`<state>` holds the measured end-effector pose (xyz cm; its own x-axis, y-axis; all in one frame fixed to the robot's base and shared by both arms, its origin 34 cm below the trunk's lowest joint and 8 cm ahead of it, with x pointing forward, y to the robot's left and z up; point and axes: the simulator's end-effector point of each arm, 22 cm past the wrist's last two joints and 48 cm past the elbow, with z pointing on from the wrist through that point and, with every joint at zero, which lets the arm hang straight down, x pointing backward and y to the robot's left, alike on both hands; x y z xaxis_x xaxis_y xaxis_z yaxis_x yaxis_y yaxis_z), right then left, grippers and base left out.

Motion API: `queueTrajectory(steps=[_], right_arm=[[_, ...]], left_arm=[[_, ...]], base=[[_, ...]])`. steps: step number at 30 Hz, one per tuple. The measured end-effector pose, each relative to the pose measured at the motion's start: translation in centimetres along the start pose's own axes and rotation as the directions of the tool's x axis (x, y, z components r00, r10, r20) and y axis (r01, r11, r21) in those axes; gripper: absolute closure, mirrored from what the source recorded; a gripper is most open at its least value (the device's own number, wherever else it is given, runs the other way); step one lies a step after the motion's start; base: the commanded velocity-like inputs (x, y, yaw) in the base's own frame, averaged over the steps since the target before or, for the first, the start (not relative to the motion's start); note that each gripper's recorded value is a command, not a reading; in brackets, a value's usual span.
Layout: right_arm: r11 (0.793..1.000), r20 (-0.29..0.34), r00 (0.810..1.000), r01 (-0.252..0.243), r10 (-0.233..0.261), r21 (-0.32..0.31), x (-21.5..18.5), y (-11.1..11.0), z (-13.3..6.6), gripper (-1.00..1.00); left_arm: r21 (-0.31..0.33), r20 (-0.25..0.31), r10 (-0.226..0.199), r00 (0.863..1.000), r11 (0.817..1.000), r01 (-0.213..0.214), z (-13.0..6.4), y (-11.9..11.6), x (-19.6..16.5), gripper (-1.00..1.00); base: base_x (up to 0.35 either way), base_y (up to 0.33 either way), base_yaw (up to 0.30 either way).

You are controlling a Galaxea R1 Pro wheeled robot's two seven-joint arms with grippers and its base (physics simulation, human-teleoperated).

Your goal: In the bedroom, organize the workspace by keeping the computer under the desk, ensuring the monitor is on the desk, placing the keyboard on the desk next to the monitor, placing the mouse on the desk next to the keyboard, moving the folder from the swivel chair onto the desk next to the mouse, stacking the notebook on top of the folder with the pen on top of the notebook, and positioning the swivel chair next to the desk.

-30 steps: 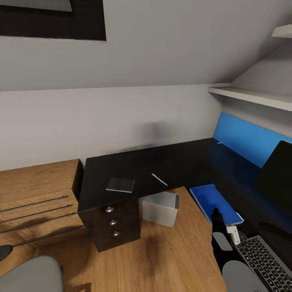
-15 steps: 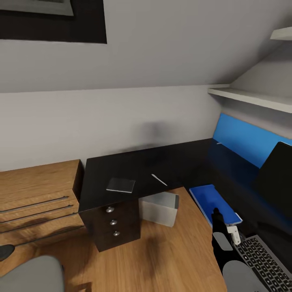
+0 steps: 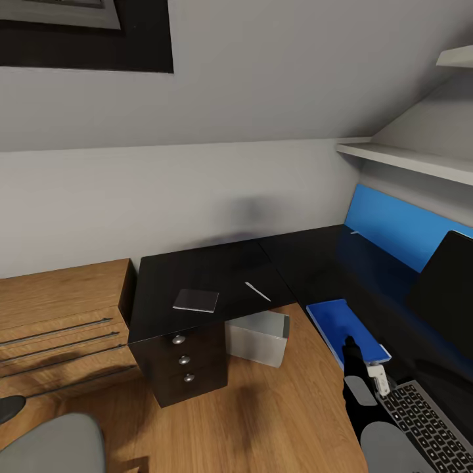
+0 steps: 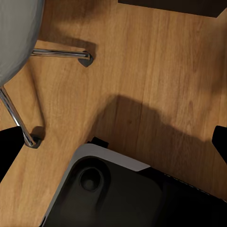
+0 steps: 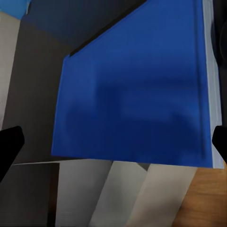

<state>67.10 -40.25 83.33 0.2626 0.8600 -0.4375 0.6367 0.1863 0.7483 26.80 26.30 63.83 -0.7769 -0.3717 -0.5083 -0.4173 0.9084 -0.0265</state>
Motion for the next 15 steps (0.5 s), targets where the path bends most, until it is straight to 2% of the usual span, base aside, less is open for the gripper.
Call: queueTrajectory(steps=[7,15], right_arm=[[0.996,-0.043,0.996,0.071,-0.074,-0.058,1.9,2.0,-0.3,-1.00],[0.992,-0.051,0.994,0.095,-0.100,-0.080,2.3,2.7,-0.3,-1.00]], left_arm=[[-0.001,0.000,0.000,1.000,1.000,0.000,0.0,0.1,0.0,-1.00],[0.003,0.002,0.005,1.000,1.000,-0.005,0.0,0.0,-0.1,-1.00]], base=[[0.000,0.000,0.000],[0.000,0.000,0.000]])
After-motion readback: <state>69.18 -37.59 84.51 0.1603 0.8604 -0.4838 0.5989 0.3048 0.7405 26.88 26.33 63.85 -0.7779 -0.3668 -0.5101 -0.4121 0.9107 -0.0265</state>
